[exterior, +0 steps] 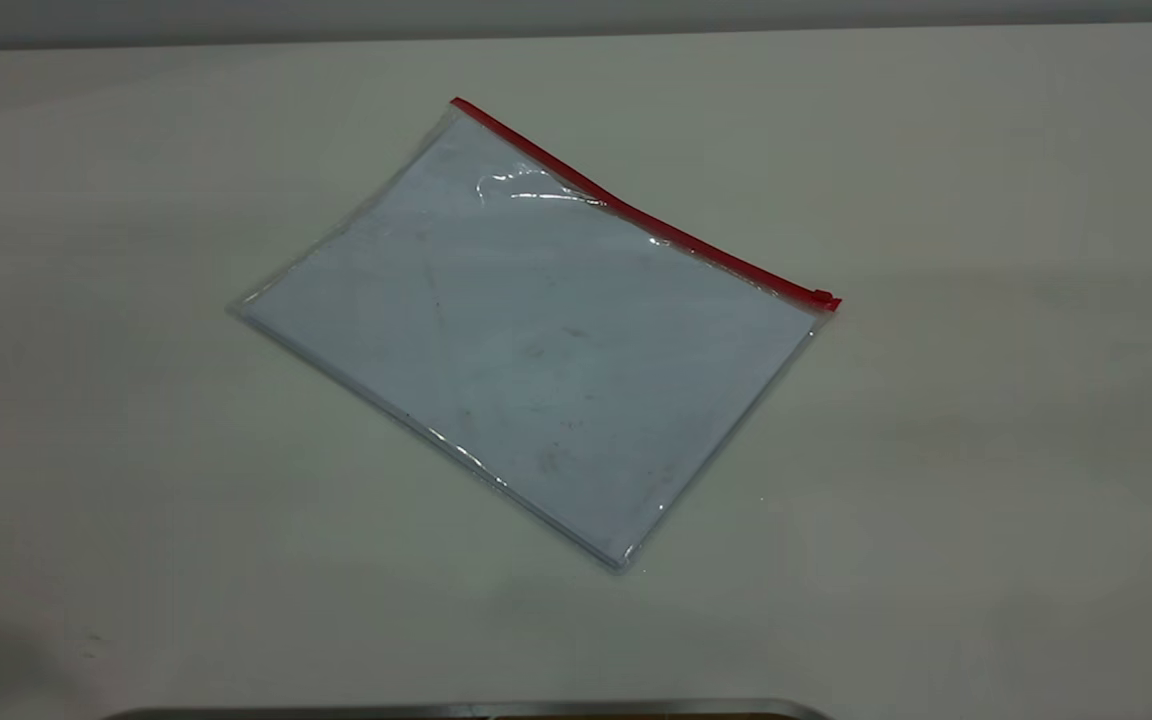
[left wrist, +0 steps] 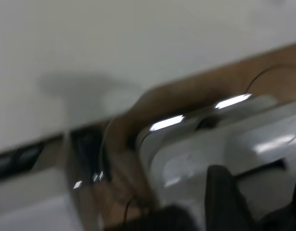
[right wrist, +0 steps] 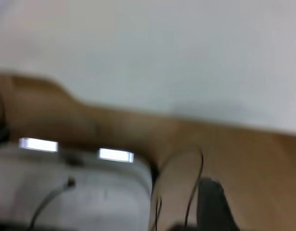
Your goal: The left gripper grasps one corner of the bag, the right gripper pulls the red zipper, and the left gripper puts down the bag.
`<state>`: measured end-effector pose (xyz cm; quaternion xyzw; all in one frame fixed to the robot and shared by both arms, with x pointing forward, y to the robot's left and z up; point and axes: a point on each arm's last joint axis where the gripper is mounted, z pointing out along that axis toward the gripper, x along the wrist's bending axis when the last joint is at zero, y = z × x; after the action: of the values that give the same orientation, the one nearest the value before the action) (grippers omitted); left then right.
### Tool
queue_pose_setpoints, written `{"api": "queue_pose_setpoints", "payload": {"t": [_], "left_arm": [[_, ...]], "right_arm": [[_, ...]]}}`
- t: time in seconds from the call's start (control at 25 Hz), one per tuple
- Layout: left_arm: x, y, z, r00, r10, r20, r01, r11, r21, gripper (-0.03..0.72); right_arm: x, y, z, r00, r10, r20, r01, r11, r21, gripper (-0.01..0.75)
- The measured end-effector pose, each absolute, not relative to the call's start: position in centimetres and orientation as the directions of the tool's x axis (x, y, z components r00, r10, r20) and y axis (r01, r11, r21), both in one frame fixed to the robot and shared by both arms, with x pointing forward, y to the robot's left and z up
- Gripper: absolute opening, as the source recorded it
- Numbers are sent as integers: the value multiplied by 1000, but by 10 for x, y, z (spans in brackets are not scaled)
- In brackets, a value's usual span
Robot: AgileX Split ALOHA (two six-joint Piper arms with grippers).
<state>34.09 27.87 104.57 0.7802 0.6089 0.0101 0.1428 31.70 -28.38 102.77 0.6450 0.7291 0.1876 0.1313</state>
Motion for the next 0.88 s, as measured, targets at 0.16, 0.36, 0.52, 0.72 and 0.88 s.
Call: {"api": "queue_pose_setpoints", "payload": {"t": [0.16,0.36,0.52,0.72,0.88], "left_arm": [[312,287,1020,211,974,-87,955,-187,230,407],[292,290,1025,203,978,-35,900,-173,400,407],[277,291,1030,205,979,-17,848,-169,503,407],[258,292,1034,206,979,5,772,-165,614,407],[244,292,1035,205,979,20,713,-163,681,407]], "right_arm": [[314,-286,1030,-135,990,33,869,102,484,466],[311,-287,1028,-135,991,23,883,109,456,466],[311,-287,1027,-134,991,23,885,110,453,466],[311,-287,1027,-134,991,22,885,110,453,466],[310,-287,1028,-135,991,22,882,110,458,466]]}}
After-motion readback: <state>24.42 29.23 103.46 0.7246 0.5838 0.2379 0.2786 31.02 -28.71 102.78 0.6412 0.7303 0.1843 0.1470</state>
